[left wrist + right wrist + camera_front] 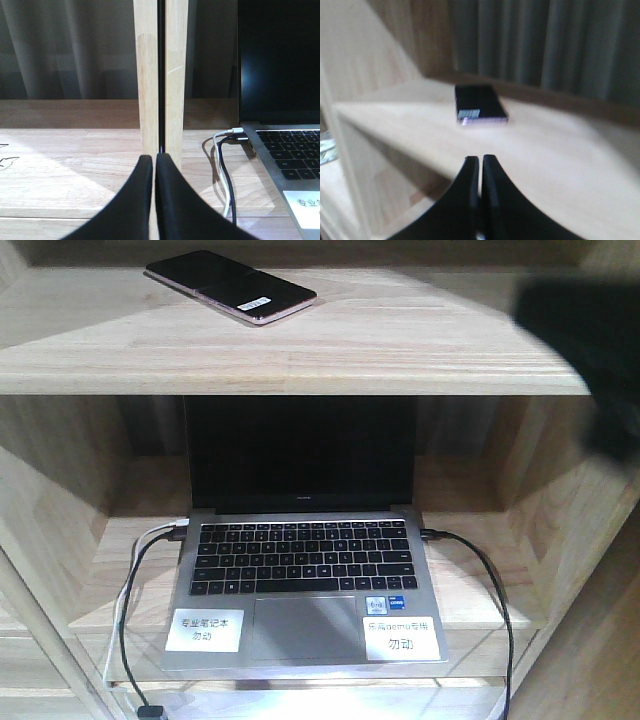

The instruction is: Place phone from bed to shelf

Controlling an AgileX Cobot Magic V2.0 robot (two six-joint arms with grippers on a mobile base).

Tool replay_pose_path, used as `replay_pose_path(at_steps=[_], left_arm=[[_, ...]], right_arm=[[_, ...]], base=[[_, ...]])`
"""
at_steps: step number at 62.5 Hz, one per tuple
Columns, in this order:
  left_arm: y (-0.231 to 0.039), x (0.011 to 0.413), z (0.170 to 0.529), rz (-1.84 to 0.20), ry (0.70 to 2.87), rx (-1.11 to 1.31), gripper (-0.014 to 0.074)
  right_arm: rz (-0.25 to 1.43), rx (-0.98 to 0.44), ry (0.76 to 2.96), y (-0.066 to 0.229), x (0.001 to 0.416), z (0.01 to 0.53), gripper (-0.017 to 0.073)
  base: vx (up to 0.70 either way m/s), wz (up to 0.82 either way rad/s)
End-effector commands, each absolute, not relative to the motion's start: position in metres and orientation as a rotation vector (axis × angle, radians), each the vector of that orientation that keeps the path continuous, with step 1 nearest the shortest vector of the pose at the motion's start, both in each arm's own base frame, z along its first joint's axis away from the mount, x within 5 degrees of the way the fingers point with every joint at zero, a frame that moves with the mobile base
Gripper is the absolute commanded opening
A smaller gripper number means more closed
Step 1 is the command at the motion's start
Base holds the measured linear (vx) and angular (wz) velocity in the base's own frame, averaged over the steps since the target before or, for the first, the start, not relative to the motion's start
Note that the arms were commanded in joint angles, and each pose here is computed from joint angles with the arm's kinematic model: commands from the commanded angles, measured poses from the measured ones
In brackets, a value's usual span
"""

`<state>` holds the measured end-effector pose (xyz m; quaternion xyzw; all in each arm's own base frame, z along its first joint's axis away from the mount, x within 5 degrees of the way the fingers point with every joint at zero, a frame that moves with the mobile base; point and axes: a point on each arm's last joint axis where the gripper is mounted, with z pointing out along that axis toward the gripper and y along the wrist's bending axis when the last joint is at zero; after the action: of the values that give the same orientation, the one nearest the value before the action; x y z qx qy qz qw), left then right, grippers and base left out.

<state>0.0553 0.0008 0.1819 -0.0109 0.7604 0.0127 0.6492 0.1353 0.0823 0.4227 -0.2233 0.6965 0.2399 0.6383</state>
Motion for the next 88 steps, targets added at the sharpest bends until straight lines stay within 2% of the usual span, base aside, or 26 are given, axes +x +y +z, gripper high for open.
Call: replay_pose_path(at_steps=[1,18,30,42,88], left_arm=[[0.002,0.056,0.188,0.031,1.65,-0.04,0.0001],[0.002,0.056,0.188,0.031,1.65,-0.04,0.0001],[0.002,0.056,0.188,0.031,1.65,-0.04,0.0001],[0.002,0.056,0.188,0.031,1.65,-0.04,0.0001],[0.002,0.056,0.188,0.031,1.65,-0.04,0.0001]], right_arm=[[0.545,-0.452,1.513,0.07,0.112,0.421,-0.0008],[0.547,-0.446,1.468,0.049,0.06,0.371,-0.0007],[0.552,-0.443,1.453,0.042,0.042,0.341,-0.0006],[0.562,-0.448,1.47,0.042,0.039,0.327,-0.0006],[0.571,-0.445,1.471,0.042,0.039,0.327,-0.0005]], base=[[0.0,0.0],[0.0,0.0],[0.0,0.0],[0.0,0.0],[0.0,0.0]])
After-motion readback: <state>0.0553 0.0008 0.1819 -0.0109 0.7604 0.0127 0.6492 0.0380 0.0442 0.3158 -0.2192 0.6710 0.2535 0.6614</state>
